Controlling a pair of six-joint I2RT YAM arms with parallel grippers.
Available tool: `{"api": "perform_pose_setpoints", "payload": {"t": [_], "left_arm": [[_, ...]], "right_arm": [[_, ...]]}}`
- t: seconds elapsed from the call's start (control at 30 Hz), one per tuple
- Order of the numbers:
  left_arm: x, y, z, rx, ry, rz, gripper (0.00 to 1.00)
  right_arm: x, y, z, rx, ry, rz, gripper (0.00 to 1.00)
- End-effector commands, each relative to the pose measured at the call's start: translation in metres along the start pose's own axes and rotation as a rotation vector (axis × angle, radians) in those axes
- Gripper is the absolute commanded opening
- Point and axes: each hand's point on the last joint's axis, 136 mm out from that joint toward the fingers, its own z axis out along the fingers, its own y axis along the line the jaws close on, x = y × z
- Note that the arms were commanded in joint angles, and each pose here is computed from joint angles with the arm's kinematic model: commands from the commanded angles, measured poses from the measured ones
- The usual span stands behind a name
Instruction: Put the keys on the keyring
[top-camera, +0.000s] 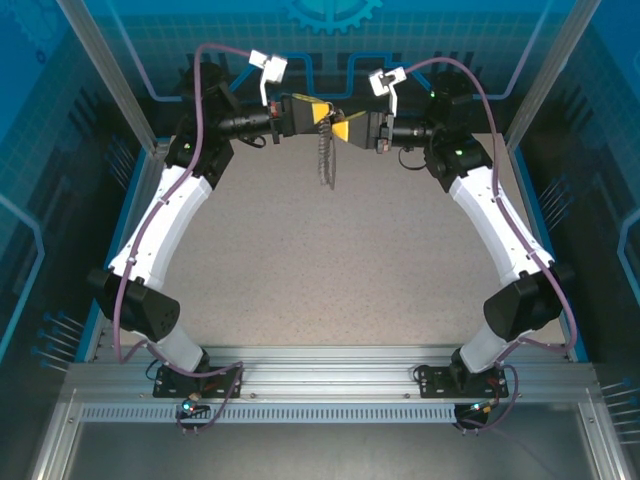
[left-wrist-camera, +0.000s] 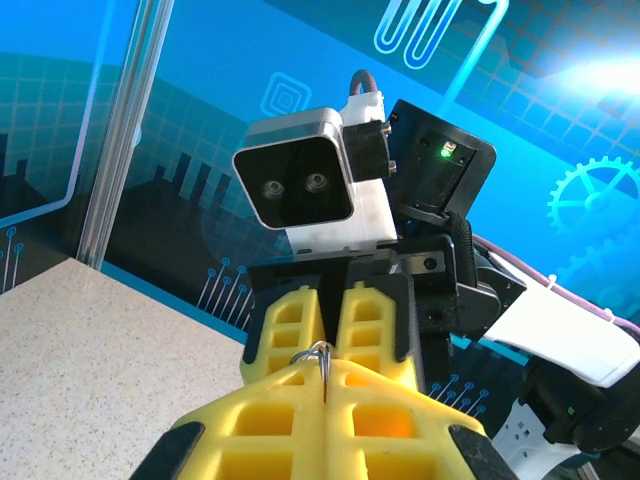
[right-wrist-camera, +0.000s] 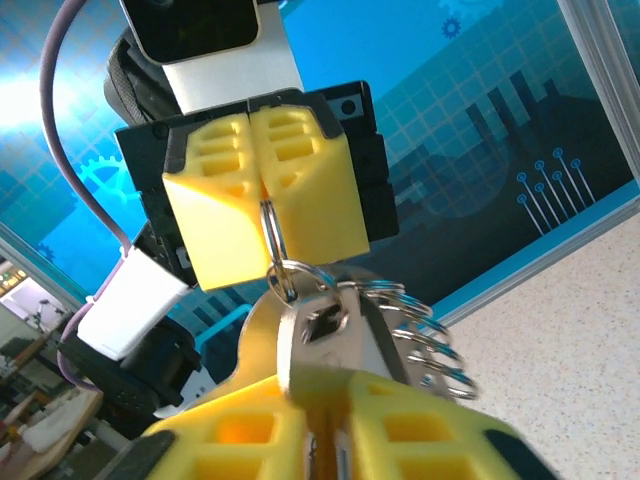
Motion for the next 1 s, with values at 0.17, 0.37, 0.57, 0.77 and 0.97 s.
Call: {"api": "perform_pose_setpoints", "payload": {"t": [0.17,0.37,0.57,0.77,0.97], "left_arm": [[-0.022,-0.023,-0.008,0.014,-0.070,0.069,0.00],[-0.024,-0.021,-0.008,0.010,-0.090,0.071,0.00],[-0.024,-0.018,-0.008,0.004,-0.100,0.068,0.00],[-0.025,-0.017,-0.008,0.005,-0.116,0.059,0.00],[-0.025,-0.015,-0.009,-0.005,-0.135,0.055,0.00]], "right_arm": [[-0.002,0.008,-0.004,-0.008,-0.011,-0.014,0.00],[-0.002,0.012,0.005,-0.036,0.007,-0.015,0.00],[0.001,0.019,0.019,-0.066,0.038,-0.024,0.00],[0.009,0.014,0.033,-0.077,0.076,0.002,0.00],[0.014,0.011,0.033,-0.073,0.094,0.016,0.00]]}}
